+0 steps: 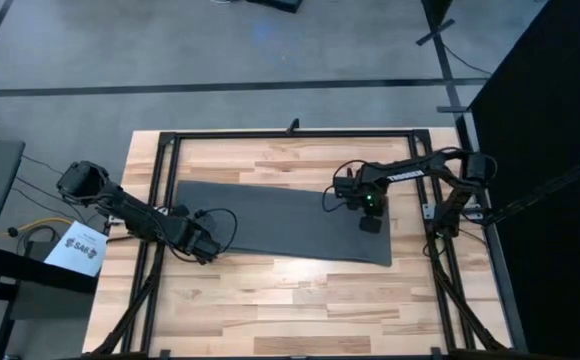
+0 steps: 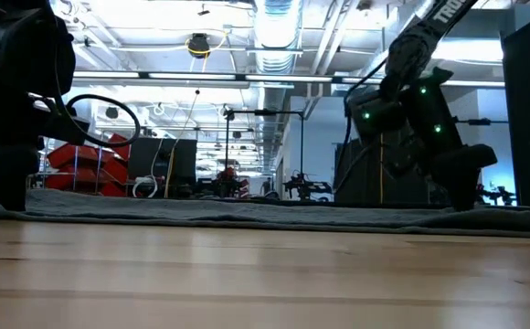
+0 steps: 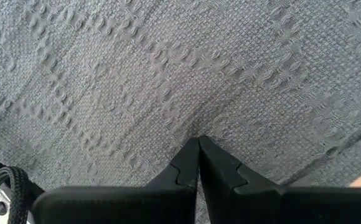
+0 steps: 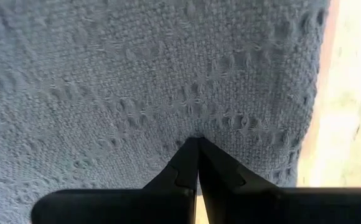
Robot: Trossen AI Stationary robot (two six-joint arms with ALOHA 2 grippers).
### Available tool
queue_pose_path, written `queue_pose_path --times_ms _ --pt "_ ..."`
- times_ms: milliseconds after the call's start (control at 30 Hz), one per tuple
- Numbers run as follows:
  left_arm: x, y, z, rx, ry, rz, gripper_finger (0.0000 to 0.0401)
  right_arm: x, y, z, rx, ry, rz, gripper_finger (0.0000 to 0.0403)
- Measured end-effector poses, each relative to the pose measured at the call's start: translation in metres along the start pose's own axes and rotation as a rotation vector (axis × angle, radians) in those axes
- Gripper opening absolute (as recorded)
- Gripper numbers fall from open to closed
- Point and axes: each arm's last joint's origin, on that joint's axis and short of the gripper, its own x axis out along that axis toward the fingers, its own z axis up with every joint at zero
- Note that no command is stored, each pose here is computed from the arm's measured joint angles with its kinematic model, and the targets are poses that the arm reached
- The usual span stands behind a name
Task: Roll towel
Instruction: Roll the gray towel
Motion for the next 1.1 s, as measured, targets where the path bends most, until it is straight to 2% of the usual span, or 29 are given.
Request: queue_pose_path --times_ms 400,833,1100 --pt "0.0 0.001 -0.001 0.006 0.003 0.013 0.0 -0.03 -0.015 -0.019 0.067 -0.167 -0.058 0.0" --pt "-0.001 0.001 -0.001 -0.001 0.002 0.011 0.0 -0.012 -0.053 -0.017 0.157 -0.178 -0.096 0.0" --pt "-0.001 0.0 -0.002 0.003 -0.004 0.011 0.0 -0.022 -0.054 -0.023 0.144 -0.153 -0.103 0.0"
